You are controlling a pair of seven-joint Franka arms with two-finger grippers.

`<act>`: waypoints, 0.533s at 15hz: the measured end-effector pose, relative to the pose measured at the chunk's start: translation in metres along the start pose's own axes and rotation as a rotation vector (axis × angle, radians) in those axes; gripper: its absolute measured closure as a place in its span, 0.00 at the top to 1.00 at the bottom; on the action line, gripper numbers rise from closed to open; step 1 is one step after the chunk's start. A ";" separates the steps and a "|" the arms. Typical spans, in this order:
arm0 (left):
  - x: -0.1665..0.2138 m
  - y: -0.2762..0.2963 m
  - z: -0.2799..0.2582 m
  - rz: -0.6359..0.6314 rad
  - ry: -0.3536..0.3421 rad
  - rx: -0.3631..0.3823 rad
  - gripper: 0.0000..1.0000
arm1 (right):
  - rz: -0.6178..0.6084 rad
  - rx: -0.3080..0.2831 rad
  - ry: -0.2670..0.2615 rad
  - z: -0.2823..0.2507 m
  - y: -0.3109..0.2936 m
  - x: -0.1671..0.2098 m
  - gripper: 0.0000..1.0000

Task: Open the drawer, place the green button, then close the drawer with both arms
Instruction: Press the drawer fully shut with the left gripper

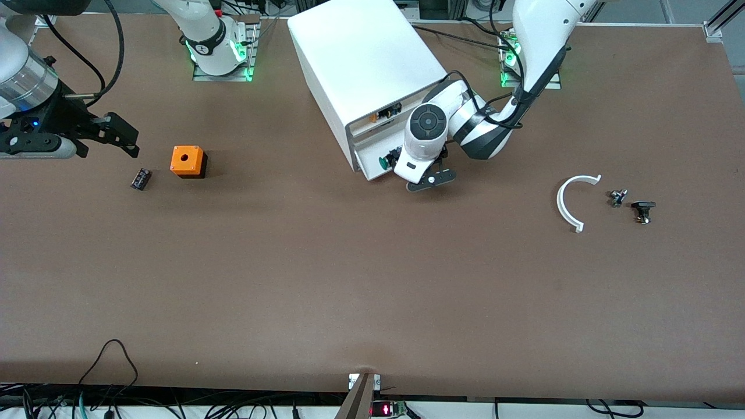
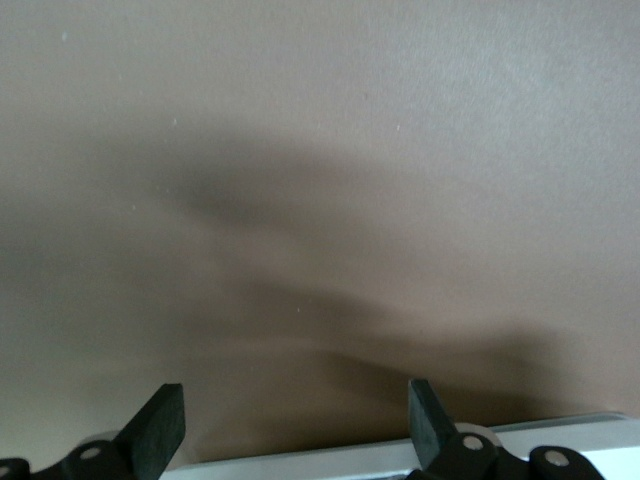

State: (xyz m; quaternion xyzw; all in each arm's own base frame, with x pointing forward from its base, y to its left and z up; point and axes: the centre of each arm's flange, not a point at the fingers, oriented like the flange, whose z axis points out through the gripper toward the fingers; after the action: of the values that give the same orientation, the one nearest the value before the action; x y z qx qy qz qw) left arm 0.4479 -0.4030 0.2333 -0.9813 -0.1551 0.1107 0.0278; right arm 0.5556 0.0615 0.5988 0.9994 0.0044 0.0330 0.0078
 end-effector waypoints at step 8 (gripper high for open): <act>-0.025 0.004 0.006 -0.013 -0.101 0.027 1.00 | 0.001 -0.006 -0.072 -0.008 0.001 -0.003 1.00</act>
State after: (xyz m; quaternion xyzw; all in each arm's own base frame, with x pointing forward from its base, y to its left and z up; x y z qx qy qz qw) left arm 0.4252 -0.4147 0.2327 -0.9729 -0.1614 0.1621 0.0341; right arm 0.5516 0.0603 0.6063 0.9999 0.0035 -0.0032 0.0107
